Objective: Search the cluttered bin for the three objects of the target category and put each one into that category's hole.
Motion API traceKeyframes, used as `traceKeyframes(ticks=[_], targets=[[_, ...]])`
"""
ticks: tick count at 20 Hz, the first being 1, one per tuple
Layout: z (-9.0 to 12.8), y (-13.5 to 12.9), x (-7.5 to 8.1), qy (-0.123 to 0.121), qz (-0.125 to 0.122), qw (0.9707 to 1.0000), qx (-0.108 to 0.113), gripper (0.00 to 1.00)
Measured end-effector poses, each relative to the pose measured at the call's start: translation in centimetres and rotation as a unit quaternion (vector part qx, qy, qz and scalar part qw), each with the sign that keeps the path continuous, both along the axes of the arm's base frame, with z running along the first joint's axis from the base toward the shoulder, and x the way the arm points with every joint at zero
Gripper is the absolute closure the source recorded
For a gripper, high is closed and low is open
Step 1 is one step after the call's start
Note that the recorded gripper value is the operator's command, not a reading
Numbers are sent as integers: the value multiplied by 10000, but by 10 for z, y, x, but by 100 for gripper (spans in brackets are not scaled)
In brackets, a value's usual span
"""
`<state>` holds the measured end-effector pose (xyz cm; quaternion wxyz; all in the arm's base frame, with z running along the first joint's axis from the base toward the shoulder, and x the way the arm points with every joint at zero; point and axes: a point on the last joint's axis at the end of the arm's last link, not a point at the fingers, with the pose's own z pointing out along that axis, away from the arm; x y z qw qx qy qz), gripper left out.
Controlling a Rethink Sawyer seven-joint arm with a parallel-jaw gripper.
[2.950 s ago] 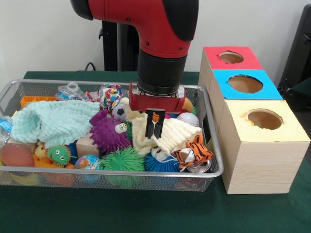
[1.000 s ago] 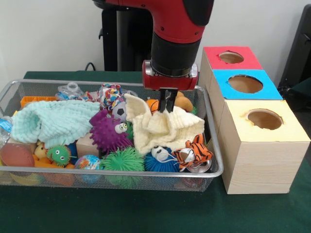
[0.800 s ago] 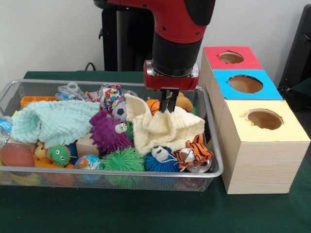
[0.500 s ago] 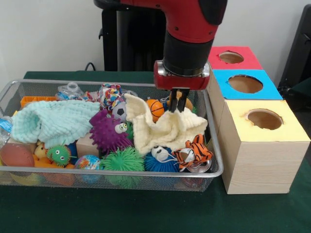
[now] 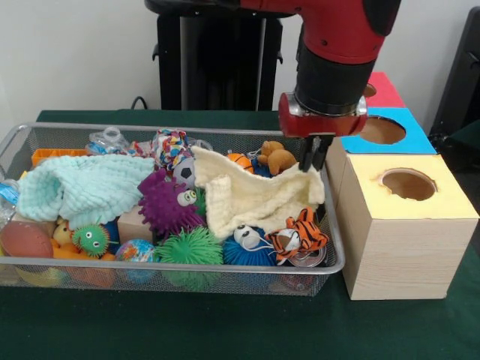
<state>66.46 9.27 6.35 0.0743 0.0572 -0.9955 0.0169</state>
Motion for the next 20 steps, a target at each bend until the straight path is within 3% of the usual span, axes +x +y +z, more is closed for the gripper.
traceKeyframes(ticks=[11,20], targets=[[4,29,4,-40,14,9999,133,100],[11,39,5,-7,116,9999,-40,100]])
